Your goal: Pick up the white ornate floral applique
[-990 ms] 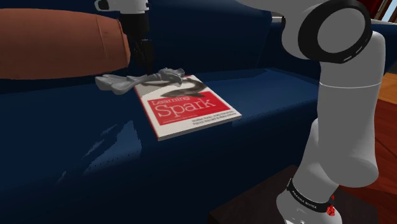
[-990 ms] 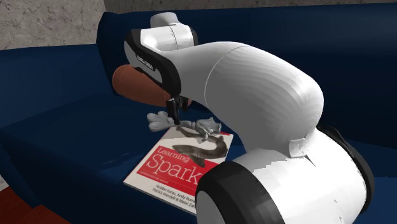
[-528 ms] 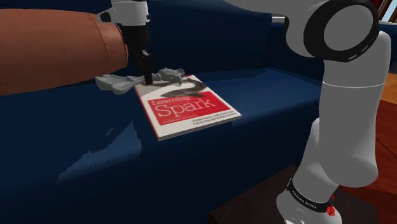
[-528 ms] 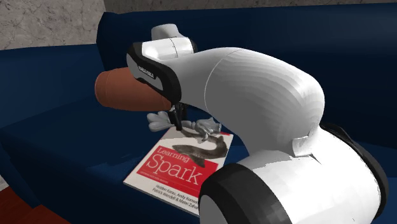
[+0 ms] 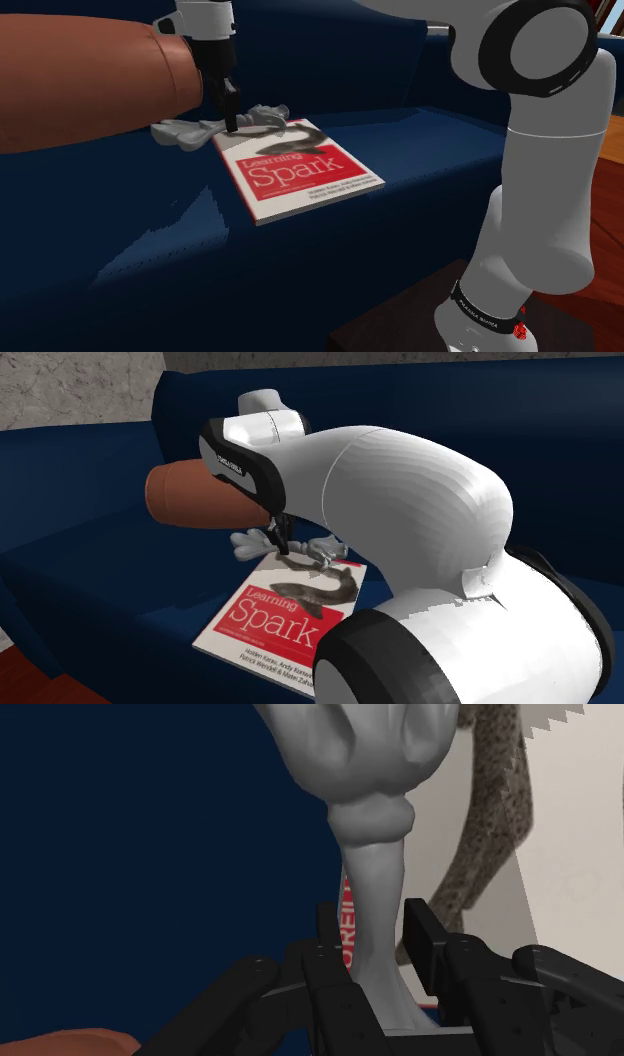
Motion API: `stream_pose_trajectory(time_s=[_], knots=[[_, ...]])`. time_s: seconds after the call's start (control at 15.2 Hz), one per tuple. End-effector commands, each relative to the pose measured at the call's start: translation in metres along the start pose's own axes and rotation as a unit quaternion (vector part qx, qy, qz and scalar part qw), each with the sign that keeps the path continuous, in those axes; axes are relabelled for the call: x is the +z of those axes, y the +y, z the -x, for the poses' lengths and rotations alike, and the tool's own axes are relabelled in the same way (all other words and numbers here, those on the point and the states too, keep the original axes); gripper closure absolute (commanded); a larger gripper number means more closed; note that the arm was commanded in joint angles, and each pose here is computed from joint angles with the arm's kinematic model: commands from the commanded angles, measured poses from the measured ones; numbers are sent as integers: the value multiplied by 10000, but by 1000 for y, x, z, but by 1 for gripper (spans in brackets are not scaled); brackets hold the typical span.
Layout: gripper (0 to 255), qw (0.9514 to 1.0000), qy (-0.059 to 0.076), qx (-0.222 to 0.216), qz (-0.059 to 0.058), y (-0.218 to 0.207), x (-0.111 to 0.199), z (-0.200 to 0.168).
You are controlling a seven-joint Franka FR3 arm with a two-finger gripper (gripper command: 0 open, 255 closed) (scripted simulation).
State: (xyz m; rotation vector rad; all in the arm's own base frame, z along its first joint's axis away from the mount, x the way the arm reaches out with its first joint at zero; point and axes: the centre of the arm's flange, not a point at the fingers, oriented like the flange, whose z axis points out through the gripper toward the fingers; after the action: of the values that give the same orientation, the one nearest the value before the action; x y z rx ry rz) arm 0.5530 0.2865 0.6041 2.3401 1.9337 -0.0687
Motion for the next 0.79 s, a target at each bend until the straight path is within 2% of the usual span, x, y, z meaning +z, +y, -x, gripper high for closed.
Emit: stream_pose_trajectory(time_s=[0.0, 0.73], knots=[[255, 10000, -12, -2, -17, 0, 2, -1], [255, 10000, -12, -2, -17, 3, -56, 4]])
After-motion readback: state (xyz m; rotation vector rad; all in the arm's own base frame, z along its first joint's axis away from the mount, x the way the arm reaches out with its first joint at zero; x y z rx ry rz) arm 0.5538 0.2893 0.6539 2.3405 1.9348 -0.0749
